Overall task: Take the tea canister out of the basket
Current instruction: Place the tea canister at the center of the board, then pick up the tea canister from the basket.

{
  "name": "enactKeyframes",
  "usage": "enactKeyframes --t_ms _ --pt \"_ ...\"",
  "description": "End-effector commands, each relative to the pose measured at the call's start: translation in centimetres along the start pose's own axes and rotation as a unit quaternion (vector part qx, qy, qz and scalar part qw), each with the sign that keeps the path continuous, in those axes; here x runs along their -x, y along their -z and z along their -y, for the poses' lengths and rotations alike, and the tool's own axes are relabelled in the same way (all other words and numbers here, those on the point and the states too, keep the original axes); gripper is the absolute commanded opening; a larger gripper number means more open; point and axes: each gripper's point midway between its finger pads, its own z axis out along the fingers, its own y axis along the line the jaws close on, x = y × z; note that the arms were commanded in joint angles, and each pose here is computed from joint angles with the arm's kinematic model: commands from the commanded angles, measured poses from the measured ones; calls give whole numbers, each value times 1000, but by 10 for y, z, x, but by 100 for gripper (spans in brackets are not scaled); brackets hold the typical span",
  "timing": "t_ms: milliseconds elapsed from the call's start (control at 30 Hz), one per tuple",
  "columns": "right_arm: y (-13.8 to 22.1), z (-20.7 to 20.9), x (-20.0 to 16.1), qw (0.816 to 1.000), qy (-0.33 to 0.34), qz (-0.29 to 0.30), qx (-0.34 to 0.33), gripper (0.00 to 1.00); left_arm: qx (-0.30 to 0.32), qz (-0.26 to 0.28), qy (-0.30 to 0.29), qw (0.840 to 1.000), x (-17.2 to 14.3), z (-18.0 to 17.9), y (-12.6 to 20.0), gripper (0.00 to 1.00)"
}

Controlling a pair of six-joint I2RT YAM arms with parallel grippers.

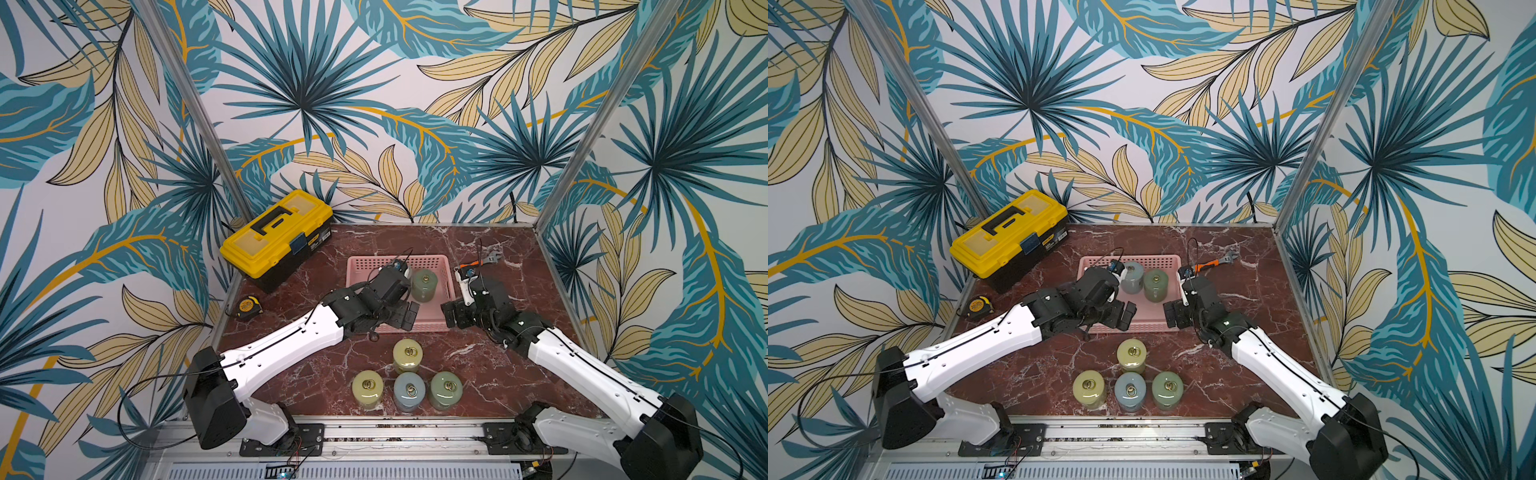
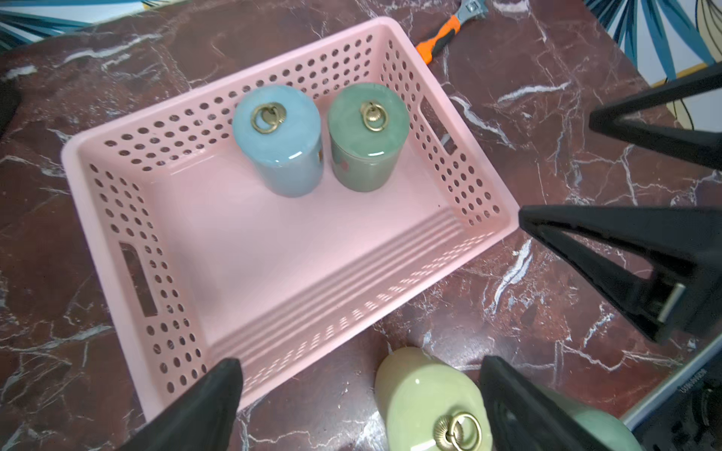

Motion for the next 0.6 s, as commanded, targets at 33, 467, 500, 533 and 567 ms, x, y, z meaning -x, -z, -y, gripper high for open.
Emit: enactKeyframes --t_ms 33,467,500,533,567 --pt "0 -8 -6 998 24 -46 21 99 -5 58 10 998 18 -23 5 100" --pt "-22 -13 15 993 62 -95 32 99 3 209 67 976 28 -95 6 100" --pt "-23 -13 16 993 65 -97 32 99 6 214 67 974 26 -99 5 100" --pt "-25 -13 17 992 68 -100 31 99 11 219 66 973 23 -103 5 100" --pt "-28 -12 18 992 71 -102 30 99 18 224 66 972 21 -108 5 100"
